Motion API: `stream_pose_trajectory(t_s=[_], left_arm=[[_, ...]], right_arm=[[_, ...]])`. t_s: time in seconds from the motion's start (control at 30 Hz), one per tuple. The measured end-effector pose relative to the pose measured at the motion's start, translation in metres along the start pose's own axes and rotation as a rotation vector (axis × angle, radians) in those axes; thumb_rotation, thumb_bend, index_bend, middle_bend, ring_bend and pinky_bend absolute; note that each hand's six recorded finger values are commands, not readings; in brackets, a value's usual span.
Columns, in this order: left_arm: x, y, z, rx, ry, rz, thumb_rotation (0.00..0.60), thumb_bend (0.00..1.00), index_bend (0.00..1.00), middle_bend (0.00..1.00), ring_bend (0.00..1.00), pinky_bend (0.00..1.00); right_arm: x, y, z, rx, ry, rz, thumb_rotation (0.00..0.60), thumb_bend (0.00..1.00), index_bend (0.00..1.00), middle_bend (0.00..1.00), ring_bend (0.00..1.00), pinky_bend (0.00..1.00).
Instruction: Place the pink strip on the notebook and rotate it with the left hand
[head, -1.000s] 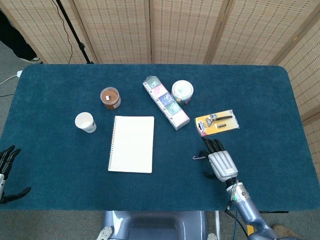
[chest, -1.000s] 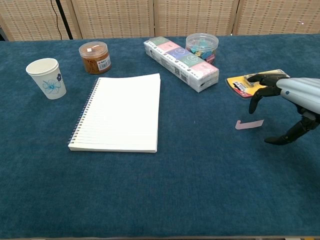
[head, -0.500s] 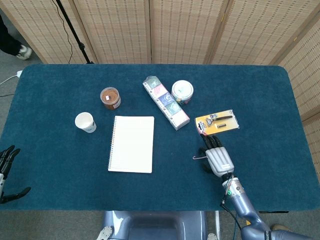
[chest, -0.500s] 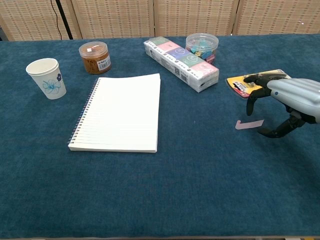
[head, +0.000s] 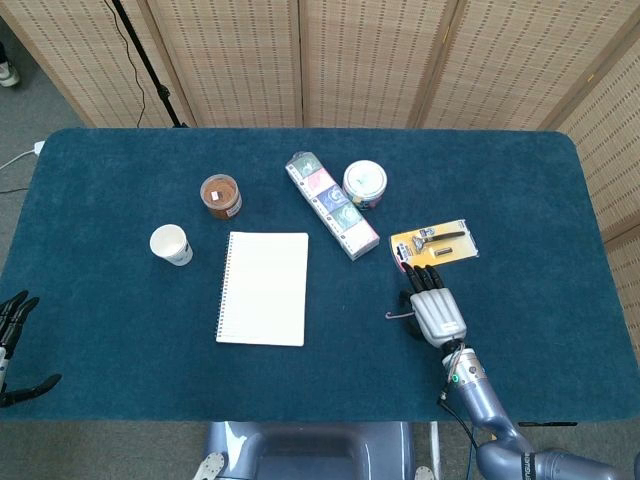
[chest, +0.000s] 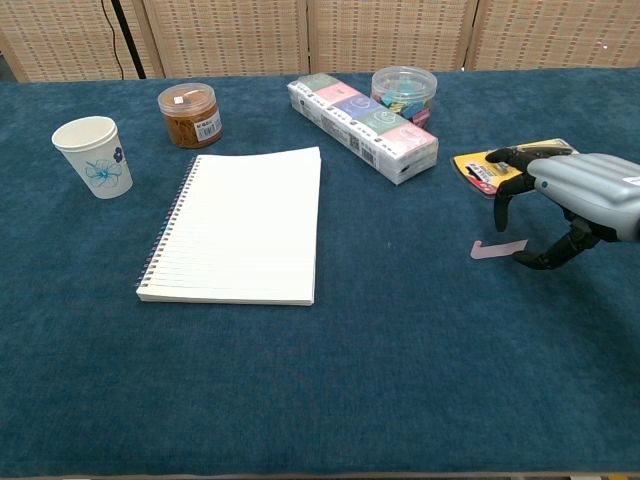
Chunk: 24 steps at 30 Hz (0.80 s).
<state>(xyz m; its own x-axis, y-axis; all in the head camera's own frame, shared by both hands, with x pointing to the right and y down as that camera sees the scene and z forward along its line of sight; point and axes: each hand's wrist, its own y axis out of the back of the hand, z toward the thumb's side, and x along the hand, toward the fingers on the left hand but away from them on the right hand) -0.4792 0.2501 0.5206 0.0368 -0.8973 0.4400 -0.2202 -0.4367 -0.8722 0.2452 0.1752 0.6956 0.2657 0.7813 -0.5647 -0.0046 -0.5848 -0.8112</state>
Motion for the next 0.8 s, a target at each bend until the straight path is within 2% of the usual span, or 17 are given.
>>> stream_pose_trajectory(t_s=[0.3,0.8], left_arm=[[-0.001,0.000,-0.001,-0.003,0.000,-0.002,0.600,0.00,0.00,0.00,0.00,0.00],[0.000,0.000,-0.002,-0.002,0.001,-0.003,0.600,0.00,0.00,0.00,0.00,0.00]], right_arm=[[-0.005,-0.003,-0.001,0.003,-0.007,0.005,0.600,0.39,0.51,0.00,0.00,0.00],[-0.011,-0.007,-0.003,0.015,-0.022,0.021,0.600,0.47,0.53,0.00,0.00,0.00]])
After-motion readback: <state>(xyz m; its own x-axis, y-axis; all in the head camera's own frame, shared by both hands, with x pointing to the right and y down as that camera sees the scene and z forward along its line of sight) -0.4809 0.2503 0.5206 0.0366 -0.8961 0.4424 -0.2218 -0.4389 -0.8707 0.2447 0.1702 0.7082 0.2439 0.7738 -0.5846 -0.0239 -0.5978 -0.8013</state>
